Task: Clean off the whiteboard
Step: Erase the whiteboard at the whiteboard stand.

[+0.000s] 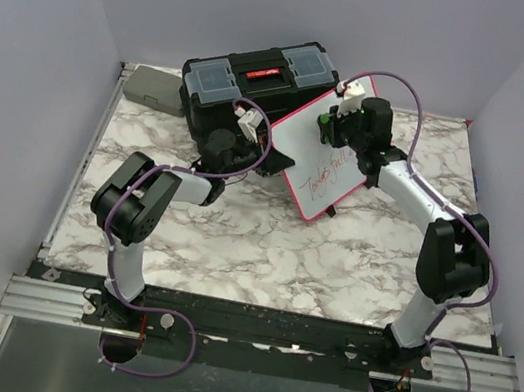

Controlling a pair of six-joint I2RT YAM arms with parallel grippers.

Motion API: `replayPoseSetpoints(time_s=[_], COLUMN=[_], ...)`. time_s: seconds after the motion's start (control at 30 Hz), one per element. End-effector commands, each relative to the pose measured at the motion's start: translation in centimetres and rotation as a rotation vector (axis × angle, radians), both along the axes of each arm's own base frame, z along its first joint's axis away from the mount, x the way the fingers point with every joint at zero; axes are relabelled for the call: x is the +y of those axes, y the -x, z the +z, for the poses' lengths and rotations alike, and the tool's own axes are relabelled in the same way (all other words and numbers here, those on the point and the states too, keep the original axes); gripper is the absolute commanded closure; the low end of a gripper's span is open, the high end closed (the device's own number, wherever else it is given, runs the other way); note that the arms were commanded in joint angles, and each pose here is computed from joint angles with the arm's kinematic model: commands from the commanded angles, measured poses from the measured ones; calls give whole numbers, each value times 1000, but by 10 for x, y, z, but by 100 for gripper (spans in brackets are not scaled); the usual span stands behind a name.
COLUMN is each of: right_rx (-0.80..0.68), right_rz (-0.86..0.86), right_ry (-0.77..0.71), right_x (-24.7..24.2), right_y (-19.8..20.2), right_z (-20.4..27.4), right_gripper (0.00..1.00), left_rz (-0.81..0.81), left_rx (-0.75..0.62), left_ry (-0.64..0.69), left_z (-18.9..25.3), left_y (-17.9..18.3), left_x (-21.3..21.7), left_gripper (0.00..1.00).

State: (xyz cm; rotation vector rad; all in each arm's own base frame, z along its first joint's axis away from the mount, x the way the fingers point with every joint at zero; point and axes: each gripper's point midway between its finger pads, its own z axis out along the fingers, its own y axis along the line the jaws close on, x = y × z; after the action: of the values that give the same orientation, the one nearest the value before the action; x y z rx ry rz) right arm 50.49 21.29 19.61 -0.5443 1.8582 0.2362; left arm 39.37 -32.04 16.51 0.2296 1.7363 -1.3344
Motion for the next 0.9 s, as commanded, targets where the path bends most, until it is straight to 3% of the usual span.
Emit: replayPoseSetpoints(time_s=[0.0,0.2,0.3,0.47,0.57,0.67,0.77,0.87], right_rx=[187,181,102,-109,-131,-63,77,179], right_rz=[483,584,372,-84,-202,-108,182,352], right_ry=[-74,-111,-136,-108,-89,-91,-88,-56], right_x=[79,105,90,22,-4,7,42,54], right_y=[77,114,82,24,12,23,64,99], right_z=[-28,-24,-16,-1,-5,-18,-37,-55], right_gripper=[99,99,99,99,99,99,99,99], left_rz=[-220,-219,-218,-219,-219,-219,-218,-216], left_rx=[-24,-22,-23,-26,-25,-24,-25,-26], left_ry=[-15,-16,-14,-16,-18,-18,-15,-13], left_z=[-3,-4,-2,-2,-3,-3,-2,-1], left_y=[45,45,44,46,47,47,47,47], left_x=[-24,-24,-24,-24,-23,-23,-23,-23], left_gripper=[100,100,100,100,100,100,100,100])
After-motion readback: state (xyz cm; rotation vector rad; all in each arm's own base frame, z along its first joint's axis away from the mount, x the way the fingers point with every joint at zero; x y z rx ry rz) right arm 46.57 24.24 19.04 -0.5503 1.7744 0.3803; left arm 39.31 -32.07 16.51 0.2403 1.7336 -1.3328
